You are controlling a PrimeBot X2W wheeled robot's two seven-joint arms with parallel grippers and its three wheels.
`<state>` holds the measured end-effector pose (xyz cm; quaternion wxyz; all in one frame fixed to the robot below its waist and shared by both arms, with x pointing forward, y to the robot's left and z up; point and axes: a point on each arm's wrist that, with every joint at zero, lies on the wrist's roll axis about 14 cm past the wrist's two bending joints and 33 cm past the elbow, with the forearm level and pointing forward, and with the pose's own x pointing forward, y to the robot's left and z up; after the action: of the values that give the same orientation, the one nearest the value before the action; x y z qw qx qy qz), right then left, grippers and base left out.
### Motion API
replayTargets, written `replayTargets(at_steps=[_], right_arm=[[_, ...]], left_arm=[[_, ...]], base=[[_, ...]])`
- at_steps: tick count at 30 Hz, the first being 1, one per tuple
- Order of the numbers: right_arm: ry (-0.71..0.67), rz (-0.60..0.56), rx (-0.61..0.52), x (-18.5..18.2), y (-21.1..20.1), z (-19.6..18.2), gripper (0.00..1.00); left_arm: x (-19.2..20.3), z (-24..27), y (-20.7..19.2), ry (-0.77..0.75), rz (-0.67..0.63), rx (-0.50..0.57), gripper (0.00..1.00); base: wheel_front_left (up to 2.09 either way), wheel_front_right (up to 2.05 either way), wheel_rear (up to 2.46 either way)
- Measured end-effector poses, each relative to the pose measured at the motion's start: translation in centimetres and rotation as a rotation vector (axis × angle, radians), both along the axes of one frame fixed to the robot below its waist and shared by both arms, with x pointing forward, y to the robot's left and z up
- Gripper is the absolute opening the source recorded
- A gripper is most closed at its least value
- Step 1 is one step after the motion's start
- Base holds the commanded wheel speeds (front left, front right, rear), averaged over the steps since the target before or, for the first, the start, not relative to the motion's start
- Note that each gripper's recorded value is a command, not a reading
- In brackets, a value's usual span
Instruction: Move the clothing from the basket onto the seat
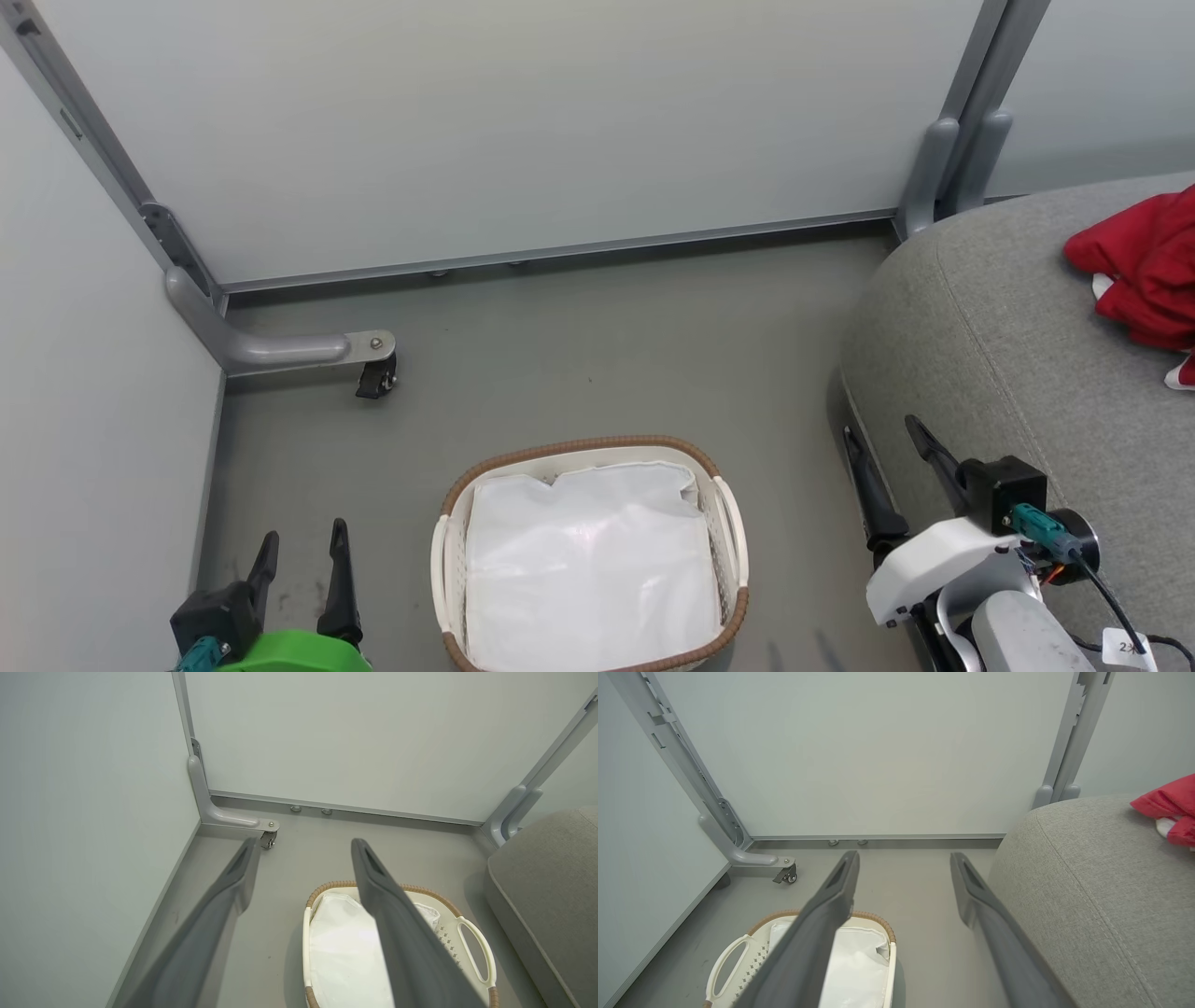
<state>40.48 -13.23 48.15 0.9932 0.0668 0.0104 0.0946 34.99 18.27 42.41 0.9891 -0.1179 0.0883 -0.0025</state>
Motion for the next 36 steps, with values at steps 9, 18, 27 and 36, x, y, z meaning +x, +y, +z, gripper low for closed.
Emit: replayTargets(at_steps=[9,18,27,36], right_arm=[[0.084,-0.016,0.029,-1.4,-0.2,-2.3,0.00],[0.111,-0.080,0.196,-1.2,-1.4,-1.9,0.00],[0.131,-0.123,0.347,-1.1,-2.2,-1.6,0.00],[0.145,-0.156,0.483,-1.0,-3.0,-1.2,0.00]], left_arm=[[-0.9,-1.2,0.0,0.049,0.020,-0.045,0.00],[-0.6,-0.9,0.6,0.055,0.084,-0.190,0.00],[-0.2,-0.3,1.1,0.048,0.134,-0.325,0.00],[0.2,0.3,1.4,0.039,0.169,-0.450,0.00]], base=[[0.00,0.00,0.00],[0.00,0.00,0.00],[0.00,0.00,0.00],[0.00,0.00,0.00]])
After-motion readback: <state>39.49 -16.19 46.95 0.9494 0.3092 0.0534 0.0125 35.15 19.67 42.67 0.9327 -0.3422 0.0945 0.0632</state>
